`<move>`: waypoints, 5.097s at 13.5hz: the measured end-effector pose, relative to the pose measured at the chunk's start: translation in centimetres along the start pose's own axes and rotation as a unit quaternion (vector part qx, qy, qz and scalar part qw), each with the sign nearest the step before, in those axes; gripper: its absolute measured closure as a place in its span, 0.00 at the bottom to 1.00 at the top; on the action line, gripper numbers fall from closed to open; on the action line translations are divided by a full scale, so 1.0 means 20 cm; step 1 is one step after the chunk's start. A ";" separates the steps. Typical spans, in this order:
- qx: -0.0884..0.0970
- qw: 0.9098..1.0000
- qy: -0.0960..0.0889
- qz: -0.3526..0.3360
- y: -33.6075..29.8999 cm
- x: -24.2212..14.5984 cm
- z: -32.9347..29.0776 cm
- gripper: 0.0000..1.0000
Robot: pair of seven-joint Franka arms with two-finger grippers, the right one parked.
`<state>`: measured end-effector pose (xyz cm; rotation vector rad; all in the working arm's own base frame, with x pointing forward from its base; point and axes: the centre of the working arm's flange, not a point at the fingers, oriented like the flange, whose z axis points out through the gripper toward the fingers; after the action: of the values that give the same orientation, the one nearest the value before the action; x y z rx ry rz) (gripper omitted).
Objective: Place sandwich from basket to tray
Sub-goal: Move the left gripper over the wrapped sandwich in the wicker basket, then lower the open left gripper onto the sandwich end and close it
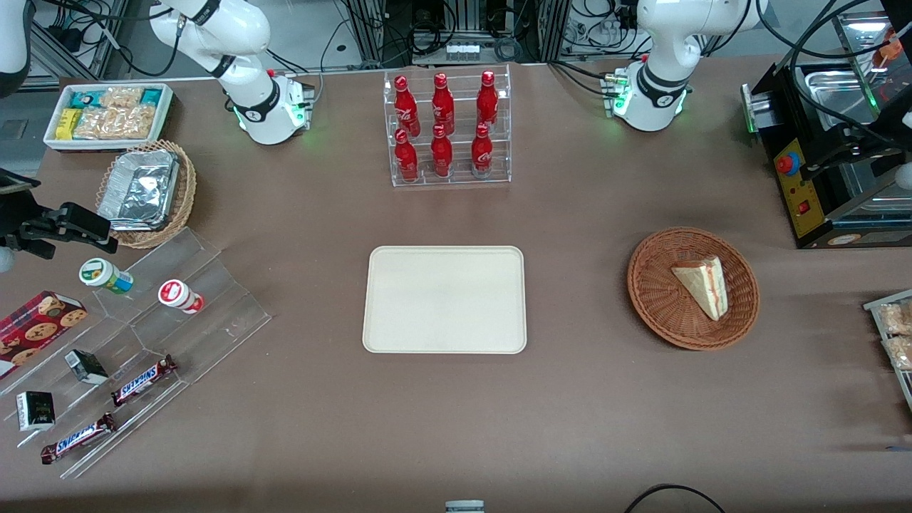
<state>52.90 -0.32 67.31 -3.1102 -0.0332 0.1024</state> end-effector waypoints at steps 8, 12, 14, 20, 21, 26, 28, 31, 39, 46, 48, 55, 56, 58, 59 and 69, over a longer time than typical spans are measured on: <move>0.015 0.997 -0.039 -0.060 -0.04 0.11 0.21 0.00; 0.024 0.991 -0.046 -0.125 -0.04 0.24 0.43 0.00; 0.025 0.982 -0.041 -0.182 -0.04 0.27 0.51 0.00; 0.018 0.961 -0.043 -0.273 -0.01 0.26 1.02 0.00; 0.015 0.955 -0.033 -0.294 -0.01 0.24 1.08 0.00; 0.006 0.936 -0.010 -0.351 0.04 0.14 1.35 0.00; 0.001 0.935 -0.001 -0.356 0.02 0.10 1.43 0.00; 0.001 0.930 -0.002 -0.367 0.02 0.07 1.49 0.00; -0.010 0.921 0.021 -0.389 0.03 0.02 1.65 0.00; -0.010 0.917 0.028 -0.398 0.03 -0.04 1.78 0.00; -0.008 0.915 0.038 -0.401 0.03 -0.05 1.83 0.00; 0.003 0.922 0.054 -0.383 0.06 -0.04 2.01 0.00; 0.004 0.923 0.057 -0.380 0.05 -0.03 2.02 0.00; 0.012 0.927 0.061 -0.371 0.04 -0.03 2.04 0.00; 0.014 0.927 0.061 -0.369 0.04 -0.03 2.06 0.00; 0.013 0.928 0.063 -0.367 0.04 -0.02 2.07 0.70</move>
<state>49.87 -0.03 25.96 -2.8357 -1.1505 -0.1162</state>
